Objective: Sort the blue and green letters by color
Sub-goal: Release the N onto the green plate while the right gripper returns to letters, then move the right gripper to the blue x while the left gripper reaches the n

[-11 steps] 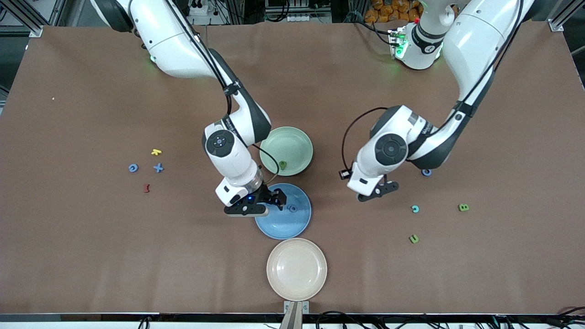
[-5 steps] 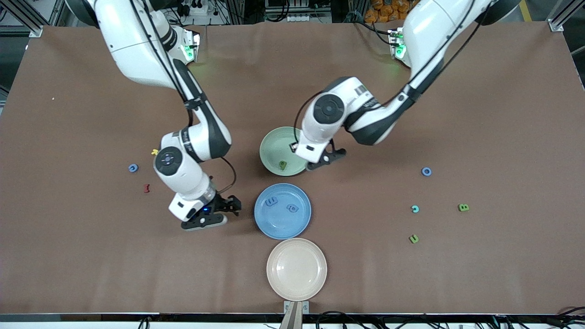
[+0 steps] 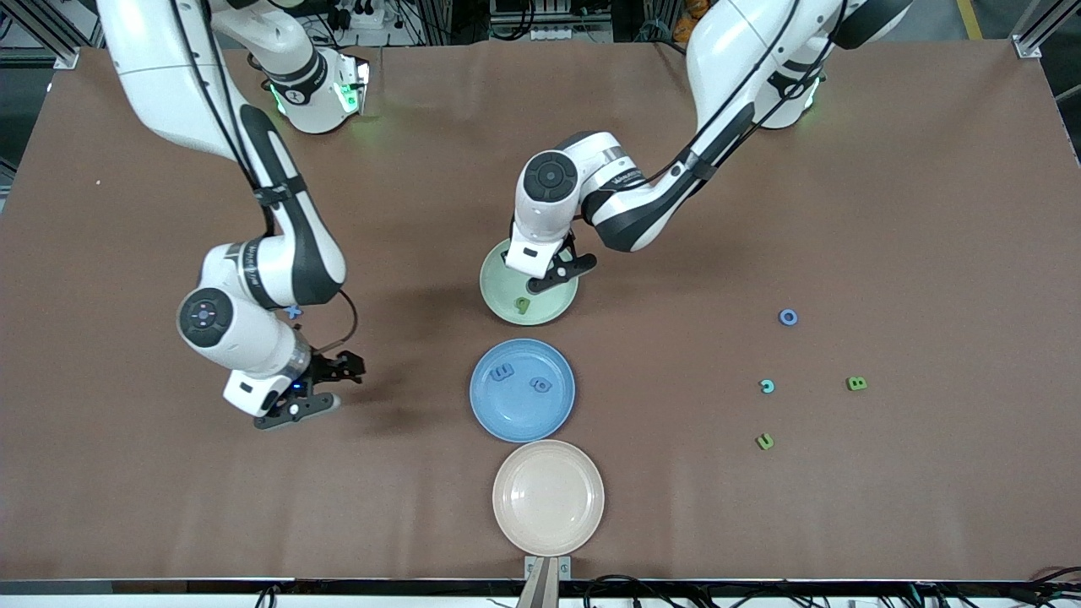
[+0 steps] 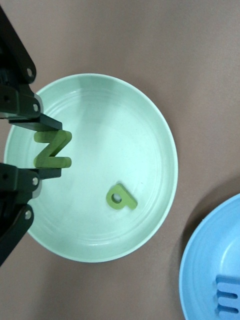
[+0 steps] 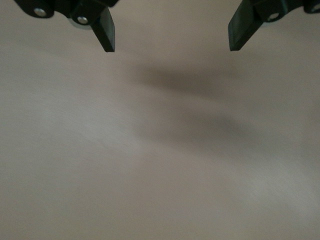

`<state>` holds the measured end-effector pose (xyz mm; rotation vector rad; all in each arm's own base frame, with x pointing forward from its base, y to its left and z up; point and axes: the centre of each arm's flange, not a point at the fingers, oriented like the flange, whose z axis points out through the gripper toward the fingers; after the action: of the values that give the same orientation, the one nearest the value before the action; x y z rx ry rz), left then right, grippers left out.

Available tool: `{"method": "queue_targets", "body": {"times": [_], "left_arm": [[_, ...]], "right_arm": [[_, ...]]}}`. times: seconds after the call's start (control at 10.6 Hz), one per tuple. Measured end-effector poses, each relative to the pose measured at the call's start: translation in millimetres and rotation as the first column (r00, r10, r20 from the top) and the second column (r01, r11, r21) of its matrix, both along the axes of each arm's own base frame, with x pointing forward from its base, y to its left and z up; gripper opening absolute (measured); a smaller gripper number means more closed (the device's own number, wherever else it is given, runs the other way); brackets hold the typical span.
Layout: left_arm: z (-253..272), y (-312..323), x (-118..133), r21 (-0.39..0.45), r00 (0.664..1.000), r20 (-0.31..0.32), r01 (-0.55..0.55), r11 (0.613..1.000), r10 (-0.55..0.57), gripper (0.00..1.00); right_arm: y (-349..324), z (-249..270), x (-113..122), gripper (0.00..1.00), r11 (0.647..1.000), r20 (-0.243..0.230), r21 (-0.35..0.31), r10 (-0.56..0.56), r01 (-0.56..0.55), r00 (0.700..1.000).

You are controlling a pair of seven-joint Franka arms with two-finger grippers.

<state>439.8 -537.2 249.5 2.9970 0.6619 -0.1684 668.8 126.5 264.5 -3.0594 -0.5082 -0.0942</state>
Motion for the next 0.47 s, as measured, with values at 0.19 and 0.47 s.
{"method": "queue_targets", "body": {"times": [0.19,0.47], "left_arm": [[-9,-7,0,0.013,1.0,0.016,0.006,1.0,-0.007,0.33],[-10,-9,13,-0.001,1.0,0.022,-0.011,1.0,0.011,0.64]], "right_arm": [[-46,-7,-9,1.0,0.988,-0.027,-0.028,0.153,-0.154,0.988],[-99,-22,-32,1.0,0.952,-0.077,-0.018,0.303,-0.305,0.95]]}}
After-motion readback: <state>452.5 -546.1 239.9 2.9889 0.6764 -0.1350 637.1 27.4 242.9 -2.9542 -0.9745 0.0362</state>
